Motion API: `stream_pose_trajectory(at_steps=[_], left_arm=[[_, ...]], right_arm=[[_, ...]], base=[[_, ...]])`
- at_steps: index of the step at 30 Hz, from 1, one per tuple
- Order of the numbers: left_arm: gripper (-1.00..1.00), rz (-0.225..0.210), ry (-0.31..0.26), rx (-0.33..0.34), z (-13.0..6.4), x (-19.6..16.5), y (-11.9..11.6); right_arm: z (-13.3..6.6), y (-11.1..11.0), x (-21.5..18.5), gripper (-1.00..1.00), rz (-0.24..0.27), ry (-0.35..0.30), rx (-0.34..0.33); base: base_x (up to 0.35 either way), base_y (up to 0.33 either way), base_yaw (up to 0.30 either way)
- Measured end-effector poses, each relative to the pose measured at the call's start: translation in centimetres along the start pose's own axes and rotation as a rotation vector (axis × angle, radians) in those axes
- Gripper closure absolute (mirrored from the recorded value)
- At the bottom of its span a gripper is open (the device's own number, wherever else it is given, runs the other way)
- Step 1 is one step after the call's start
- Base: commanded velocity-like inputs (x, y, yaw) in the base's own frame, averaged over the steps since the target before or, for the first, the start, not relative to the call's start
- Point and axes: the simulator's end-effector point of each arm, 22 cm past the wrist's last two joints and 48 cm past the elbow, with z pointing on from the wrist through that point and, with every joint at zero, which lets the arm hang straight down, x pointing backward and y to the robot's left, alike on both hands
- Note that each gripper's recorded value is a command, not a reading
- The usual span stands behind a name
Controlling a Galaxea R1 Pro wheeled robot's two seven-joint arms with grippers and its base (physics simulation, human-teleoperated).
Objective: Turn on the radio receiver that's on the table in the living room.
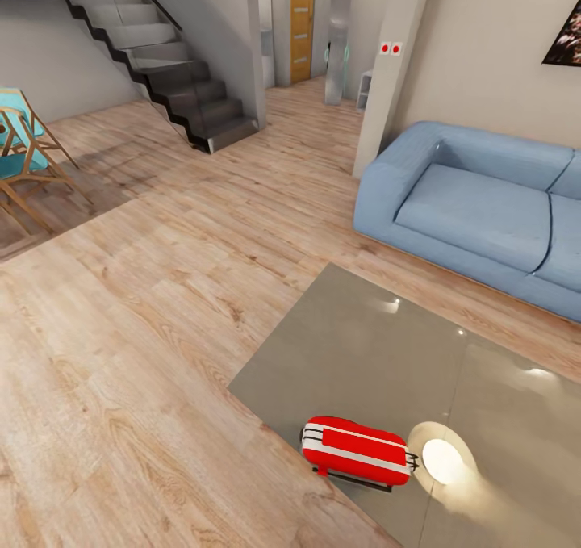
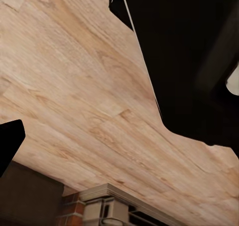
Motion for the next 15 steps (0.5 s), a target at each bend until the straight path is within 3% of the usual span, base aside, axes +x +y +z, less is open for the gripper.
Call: stream_pose_trajectory(at_steps=[11,15], left_arm=[[-1.0,0.014,-0.017,0.008,0.0,-0.9,-0.4],[-1.0,0.01,-0.173,0.025,-0.6,-8.9,-0.8]], right_arm=[[0.0,0.0,-0.4,-1.0,-0.027,-0.008,-0.003],[-0.7,0.8,-10.2,-1.0,-0.05,-0.189,-0.021]], base=[[0.0,0.0,0.0],[0.0,0.0,0.0]])
